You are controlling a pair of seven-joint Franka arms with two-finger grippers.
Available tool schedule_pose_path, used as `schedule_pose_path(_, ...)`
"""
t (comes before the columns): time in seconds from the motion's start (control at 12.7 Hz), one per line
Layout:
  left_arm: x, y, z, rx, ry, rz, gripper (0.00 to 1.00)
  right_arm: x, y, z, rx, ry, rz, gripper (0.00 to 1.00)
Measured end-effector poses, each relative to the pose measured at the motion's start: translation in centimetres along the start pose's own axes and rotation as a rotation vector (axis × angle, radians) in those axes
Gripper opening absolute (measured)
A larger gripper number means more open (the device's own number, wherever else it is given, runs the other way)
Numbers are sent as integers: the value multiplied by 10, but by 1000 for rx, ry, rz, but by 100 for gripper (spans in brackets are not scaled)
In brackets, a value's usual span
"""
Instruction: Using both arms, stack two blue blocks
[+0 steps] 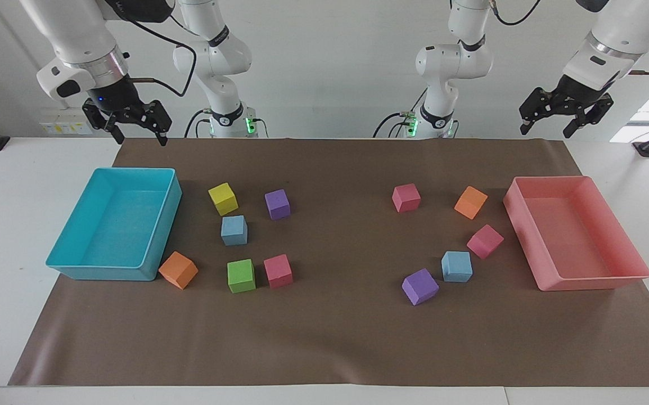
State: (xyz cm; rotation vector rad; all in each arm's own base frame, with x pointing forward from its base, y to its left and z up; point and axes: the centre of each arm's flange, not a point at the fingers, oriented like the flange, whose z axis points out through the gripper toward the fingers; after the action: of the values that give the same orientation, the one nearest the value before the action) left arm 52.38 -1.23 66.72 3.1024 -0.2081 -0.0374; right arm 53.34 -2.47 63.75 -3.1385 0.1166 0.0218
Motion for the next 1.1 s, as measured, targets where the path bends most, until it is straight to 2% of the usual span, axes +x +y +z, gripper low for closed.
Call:
schedule_pose_path(0.24,0,0,0,0,0,0,100,-1,7,1,-1,-11,13,100)
schedule_pose_path(0.47,0,0,0,0,0,0,100,-5,-2,-5,0,4,-5,100)
schedule_pose_path(0.63,0,0,0,0,0,0,100,2,-23,11,1,26,-44,100)
schedule_pose_path(0.79,0,0,0,0,0,0,100,20,-56,60,1,56,-98,100)
schedule_pose_path(1.1,0,0,0,0,0,0,100,60,-124,183,-16,55,-198,100)
